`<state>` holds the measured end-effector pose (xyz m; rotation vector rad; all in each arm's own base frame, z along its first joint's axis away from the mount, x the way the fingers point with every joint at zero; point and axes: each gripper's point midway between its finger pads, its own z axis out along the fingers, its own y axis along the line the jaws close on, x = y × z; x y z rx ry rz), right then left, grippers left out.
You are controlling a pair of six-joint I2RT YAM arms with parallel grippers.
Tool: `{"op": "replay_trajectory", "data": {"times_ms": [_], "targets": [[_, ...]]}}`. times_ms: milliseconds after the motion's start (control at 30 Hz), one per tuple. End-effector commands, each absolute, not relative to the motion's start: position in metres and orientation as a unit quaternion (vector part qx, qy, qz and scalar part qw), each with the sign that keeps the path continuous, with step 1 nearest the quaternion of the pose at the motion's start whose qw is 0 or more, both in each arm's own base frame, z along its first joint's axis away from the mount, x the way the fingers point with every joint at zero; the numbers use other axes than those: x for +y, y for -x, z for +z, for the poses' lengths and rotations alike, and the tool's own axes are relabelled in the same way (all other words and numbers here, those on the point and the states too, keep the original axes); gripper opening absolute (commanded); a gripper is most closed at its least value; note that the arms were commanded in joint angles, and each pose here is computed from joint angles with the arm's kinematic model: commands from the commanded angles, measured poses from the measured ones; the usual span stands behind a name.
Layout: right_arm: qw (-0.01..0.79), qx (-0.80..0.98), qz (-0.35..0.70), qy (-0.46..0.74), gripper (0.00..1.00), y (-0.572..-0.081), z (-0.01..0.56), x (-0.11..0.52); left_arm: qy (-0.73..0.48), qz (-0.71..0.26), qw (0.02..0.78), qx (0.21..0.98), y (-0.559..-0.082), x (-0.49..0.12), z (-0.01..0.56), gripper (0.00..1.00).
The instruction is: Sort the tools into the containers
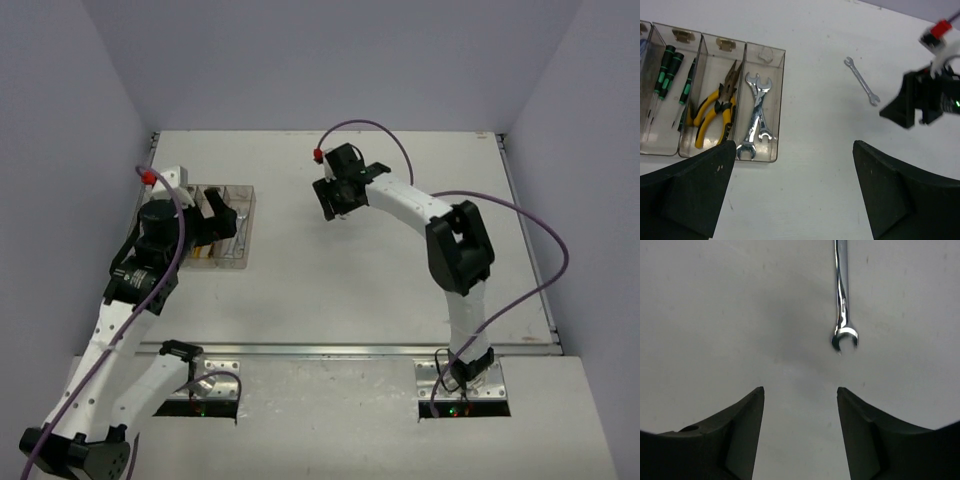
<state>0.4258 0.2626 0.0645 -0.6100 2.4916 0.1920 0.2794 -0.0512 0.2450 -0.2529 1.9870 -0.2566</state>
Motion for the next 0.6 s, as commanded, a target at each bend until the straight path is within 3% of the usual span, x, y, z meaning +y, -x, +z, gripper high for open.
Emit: {"op": "replay_trajectory", "data": {"times_ms": [0, 300, 567], "targets": [[0.261, 0.929, 0.035, 0.260, 0.56, -0.469, 0.051, 0.257, 0.079, -0.124, 0.537, 0.831, -0.267, -0.058, 0.226, 1.00], [0.276, 0.918, 0.042, 0.281, 0.48, -0.522, 0.015, 0.269, 0.073, -0.150, 0.565, 0.808, -0.258, -0.064, 0.236, 1.00], [0.253, 0.921, 0.056, 0.291, 0.27, -0.525, -0.022, 0.269, 0.058, -0.161, 0.559, 0.811, -0.259, -0.070, 0.234, 1.00]]}}
